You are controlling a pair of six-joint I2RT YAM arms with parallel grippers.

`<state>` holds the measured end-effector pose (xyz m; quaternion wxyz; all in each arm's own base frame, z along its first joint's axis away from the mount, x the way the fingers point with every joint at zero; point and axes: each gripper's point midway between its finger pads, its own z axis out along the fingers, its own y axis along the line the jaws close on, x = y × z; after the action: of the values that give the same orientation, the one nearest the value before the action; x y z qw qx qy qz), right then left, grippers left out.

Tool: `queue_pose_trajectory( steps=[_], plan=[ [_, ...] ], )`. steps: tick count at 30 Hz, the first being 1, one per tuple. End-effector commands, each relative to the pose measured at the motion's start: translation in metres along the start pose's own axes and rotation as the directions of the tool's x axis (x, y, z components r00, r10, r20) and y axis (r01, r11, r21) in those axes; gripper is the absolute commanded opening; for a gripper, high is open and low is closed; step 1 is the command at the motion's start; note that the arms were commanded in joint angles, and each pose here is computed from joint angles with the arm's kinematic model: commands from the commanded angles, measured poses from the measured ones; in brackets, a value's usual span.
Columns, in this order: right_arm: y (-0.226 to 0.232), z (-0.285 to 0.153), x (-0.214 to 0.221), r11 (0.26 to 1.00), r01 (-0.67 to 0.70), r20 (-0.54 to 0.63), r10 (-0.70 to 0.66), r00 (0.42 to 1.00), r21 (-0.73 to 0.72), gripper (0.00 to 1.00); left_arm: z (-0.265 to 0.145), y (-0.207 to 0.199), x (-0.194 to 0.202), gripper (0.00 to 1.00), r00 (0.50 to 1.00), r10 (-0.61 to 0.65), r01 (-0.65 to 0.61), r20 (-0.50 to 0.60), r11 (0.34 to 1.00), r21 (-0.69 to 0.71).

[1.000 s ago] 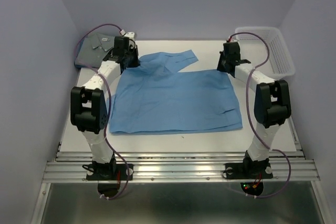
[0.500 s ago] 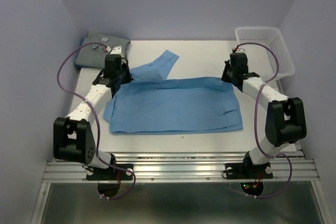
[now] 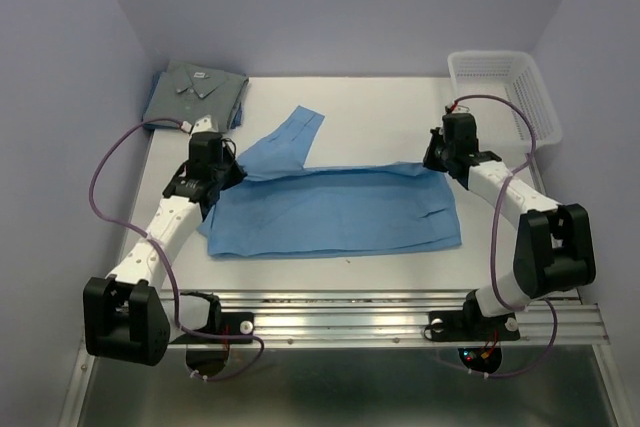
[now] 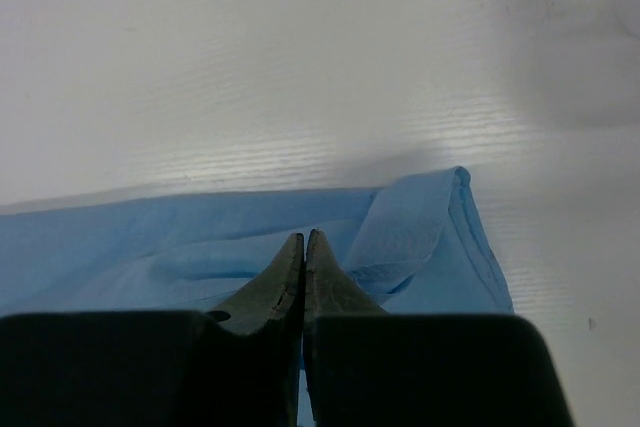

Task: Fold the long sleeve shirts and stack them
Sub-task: Fold the shirt

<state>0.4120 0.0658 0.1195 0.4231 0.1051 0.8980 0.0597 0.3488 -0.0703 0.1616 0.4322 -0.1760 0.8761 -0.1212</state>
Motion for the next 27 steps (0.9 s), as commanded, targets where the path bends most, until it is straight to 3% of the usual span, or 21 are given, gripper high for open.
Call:
queue_pose_trajectory(
  steps=[1, 4, 19, 27],
  plan=[
    [0.009, -0.014, 0.012, 0.998, -0.024, -0.023, 0.023, 0.999, -0.055, 0.01, -0.007, 0.015, 0.027, 0.00, 0.997, -0.079, 0.078, -0.028, 0.997, -0.027],
    [0.005, -0.013, 0.029, 0.998, -0.030, -0.057, 0.027, 0.998, -0.052, 0.01, -0.001, 0.005, 0.056, 0.00, 0.988, -0.098, 0.104, -0.119, 0.994, 0.045],
    [-0.023, -0.012, 0.093, 0.998, -0.058, -0.171, 0.063, 0.983, 0.036, 0.03, -0.002, 0.051, 0.130, 0.00, 0.936, -0.196, 0.151, -0.292, 0.974, -0.170],
    [-0.036, -0.011, 0.112, 0.993, -0.074, -0.199, 0.092, 0.976, 0.097, 0.11, -0.002, 0.064, 0.153, 0.00, 0.904, -0.227, 0.140, -0.361, 0.958, -0.251]
  ],
)
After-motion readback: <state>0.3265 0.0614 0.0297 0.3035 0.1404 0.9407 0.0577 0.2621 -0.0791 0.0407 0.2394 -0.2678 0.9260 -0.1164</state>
